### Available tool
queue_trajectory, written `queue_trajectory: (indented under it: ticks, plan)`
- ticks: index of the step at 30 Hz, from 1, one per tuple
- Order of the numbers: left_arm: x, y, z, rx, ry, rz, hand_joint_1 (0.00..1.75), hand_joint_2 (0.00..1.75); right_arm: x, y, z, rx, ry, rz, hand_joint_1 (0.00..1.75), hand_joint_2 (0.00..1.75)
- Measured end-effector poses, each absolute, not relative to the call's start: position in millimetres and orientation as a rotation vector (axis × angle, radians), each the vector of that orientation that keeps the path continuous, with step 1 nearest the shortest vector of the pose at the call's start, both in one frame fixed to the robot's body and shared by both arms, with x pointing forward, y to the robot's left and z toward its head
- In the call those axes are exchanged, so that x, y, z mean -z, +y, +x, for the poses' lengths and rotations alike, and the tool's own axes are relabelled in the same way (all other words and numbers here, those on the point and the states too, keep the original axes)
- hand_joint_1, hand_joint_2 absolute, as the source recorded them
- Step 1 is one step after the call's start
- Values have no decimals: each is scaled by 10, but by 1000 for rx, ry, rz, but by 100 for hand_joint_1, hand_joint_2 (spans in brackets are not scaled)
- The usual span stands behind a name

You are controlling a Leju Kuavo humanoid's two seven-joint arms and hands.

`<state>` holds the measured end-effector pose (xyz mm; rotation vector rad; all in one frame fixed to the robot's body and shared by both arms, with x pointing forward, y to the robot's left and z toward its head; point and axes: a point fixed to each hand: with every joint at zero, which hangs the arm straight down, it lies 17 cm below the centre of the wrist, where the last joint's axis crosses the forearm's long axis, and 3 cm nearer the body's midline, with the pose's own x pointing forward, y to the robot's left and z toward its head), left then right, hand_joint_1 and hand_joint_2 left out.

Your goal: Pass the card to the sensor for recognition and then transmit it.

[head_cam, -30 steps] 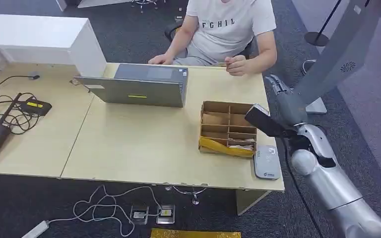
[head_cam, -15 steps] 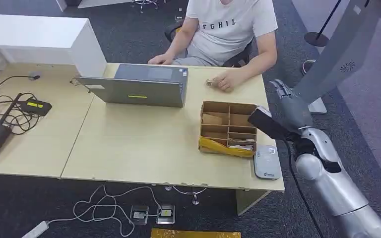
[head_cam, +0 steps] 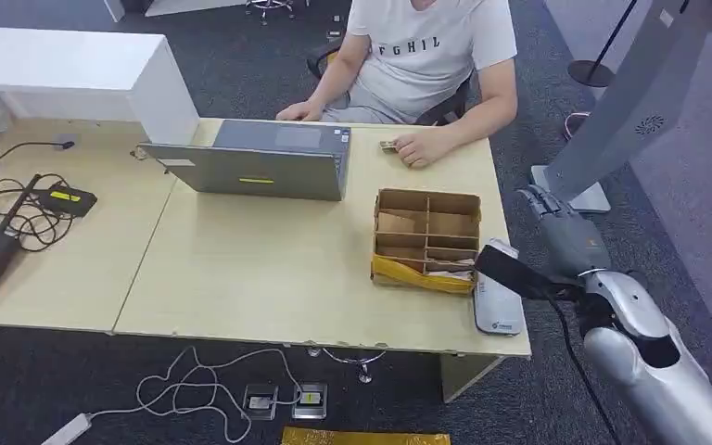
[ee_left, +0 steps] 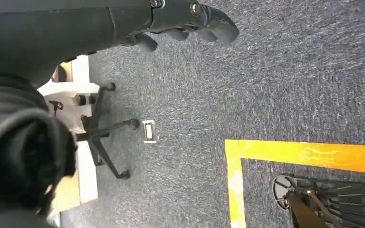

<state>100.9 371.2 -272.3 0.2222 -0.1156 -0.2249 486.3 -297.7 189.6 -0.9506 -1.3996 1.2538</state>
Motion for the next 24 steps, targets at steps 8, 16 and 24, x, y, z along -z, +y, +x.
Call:
queue_trajectory:
  ticks: [8,16,24]
  plan:
    - [2722,3724,1011,217,-112,229,0,0,-1793,-2936,4753,-1310,-1383,-994,0,175]
    - [2721,3732,1016,216,-112,233,0,0,-1732,-2852,4703,-1318,-1409,-1015,0,175]
    - [2724,3707,1018,213,-113,231,0,0,-1696,-2800,4716,-1285,-1441,-1025,0,175]
